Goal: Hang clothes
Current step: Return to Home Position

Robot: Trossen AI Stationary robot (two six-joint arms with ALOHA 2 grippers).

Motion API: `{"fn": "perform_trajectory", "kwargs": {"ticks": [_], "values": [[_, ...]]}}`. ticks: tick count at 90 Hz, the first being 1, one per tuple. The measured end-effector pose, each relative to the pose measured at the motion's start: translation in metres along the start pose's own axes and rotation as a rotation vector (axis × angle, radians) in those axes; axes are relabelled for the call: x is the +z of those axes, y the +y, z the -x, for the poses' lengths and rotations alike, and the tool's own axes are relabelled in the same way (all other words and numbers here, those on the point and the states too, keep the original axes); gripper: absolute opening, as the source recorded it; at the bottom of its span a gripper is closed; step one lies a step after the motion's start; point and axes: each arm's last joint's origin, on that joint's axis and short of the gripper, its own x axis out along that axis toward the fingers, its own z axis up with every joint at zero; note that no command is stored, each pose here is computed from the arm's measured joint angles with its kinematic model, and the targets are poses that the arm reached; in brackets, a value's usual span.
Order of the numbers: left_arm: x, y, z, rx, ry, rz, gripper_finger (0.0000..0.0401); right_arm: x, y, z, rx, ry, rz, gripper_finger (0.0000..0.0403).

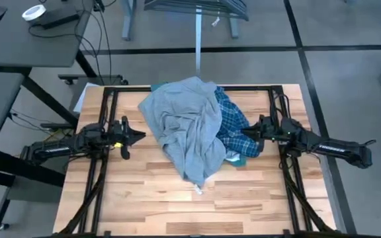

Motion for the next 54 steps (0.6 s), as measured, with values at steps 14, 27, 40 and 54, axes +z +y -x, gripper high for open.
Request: {"fn": "perform_trajectory", "kwargs": {"ticks": [14,27,40,54], "values": [[-0.0029,0.0002,-0.0016,0.003,0.036,0.0,0.0023,0.0,0.0,0.0,0.0,0.0,0.0,0.0036],[-0.0037,0.0003,-0.0021,0.004,0.045,0.0,0.0023,0.0,0.0,0.0,0.0,0.0,0.0,0.0036],[-0.0037,0.0003,-0.0021,0.004,0.045,0.0,0.0023,-0.0001,0.0,0.0,0.0,0.0,0.0,0.0036],[-0.0039,0.0003,-0.0021,0.004,0.048,0.0,0.0023,-0.0001,0.0,0.0,0.0,0.0,0.0,0.0036]]}}
